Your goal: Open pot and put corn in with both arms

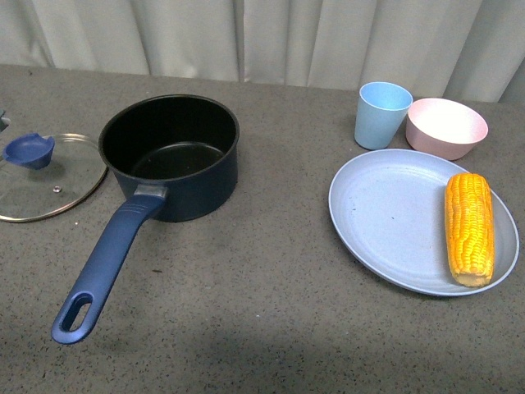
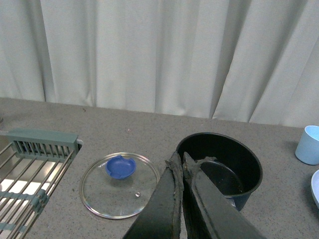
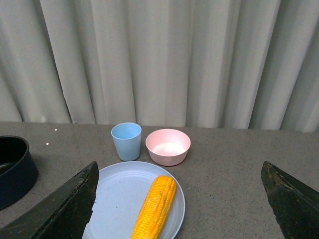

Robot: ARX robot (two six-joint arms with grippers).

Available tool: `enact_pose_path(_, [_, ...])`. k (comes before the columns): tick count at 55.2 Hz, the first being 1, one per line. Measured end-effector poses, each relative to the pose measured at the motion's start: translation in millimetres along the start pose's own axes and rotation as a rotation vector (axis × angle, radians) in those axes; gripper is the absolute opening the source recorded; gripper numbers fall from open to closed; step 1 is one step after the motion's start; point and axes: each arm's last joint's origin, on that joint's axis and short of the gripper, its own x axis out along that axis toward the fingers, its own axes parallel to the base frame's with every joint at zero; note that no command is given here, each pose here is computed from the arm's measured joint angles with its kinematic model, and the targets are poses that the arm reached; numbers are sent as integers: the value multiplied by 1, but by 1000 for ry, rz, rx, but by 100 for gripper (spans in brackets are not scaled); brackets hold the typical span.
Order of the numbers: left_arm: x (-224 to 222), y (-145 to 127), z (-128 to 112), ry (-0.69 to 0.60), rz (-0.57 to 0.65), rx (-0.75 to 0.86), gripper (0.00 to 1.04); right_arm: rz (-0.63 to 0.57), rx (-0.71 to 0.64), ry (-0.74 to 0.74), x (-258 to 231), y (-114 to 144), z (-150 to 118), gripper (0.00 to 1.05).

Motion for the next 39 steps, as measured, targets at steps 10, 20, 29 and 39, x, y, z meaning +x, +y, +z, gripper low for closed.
enact_pose_path(10, [-5, 0, 1, -2, 0, 0, 4, 0, 0, 0, 0, 0, 0, 95])
enact_pose_path(20, [-9, 0, 1, -3, 0, 0, 4, 0, 0, 0, 0, 0, 0, 95])
enact_pose_path(29, [-12, 0, 1, -3, 0, 0, 4, 0, 0, 0, 0, 0, 0, 95])
enact_pose_path(39, [-15, 0, 0, -2, 0, 0, 4, 0, 0, 0, 0, 0, 0, 95])
